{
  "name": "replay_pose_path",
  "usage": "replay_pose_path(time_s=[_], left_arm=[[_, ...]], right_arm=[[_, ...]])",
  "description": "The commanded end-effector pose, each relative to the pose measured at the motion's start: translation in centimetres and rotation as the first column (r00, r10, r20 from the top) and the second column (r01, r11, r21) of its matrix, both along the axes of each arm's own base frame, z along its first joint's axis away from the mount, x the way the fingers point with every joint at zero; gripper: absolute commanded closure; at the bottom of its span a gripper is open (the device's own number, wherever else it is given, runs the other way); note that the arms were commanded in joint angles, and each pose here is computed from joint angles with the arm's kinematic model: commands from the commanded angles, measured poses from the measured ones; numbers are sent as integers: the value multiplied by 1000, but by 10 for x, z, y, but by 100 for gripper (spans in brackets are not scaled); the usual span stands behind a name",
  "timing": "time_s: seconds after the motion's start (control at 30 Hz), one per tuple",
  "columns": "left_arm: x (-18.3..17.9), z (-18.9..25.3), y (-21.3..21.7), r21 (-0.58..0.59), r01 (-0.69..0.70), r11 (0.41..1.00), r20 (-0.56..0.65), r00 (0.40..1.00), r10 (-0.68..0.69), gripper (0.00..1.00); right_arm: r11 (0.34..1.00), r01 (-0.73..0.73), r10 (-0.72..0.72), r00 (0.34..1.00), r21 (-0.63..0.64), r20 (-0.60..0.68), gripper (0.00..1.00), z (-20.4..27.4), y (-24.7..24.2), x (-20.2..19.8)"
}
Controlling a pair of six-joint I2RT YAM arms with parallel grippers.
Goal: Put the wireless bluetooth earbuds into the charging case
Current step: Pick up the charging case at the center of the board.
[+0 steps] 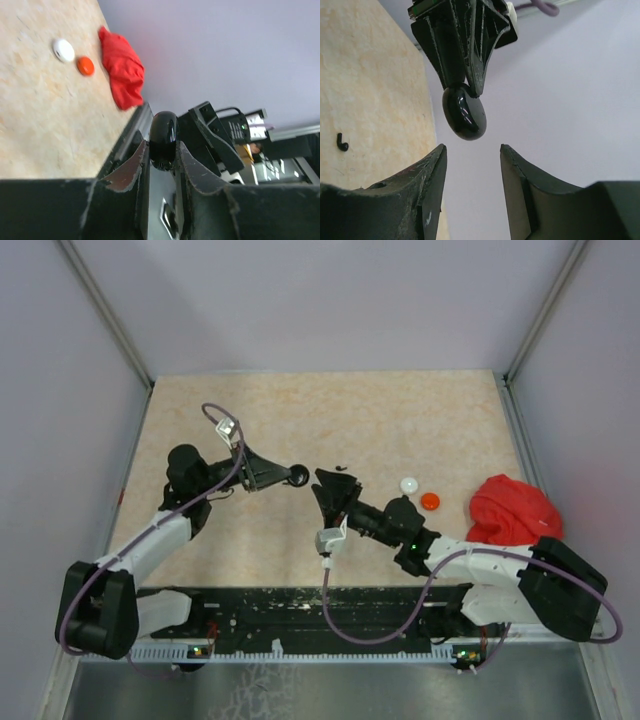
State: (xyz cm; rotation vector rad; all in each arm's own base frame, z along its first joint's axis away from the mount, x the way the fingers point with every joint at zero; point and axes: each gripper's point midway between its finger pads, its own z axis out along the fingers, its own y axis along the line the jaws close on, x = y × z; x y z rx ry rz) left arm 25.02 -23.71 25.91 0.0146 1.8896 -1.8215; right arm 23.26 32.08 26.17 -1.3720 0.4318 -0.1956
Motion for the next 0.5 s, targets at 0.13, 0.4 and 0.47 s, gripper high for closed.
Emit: replay_pose_path(time_s=[0.13, 0.4, 0.47], left_arm=[[29, 3, 24, 39, -296, 954, 236, 931, 279, 100], [22, 24, 25, -97, -292, 951, 354, 883, 307, 100], [17, 31, 25, -126, -283, 951, 393, 866, 309, 100]], right_arm=[[915, 106, 139, 824, 389, -550, 52, 54, -13, 6], [811, 246, 457, 300, 531, -837, 47, 84, -16, 16], [810, 232, 518, 151, 539, -842, 47, 88, -11, 13]])
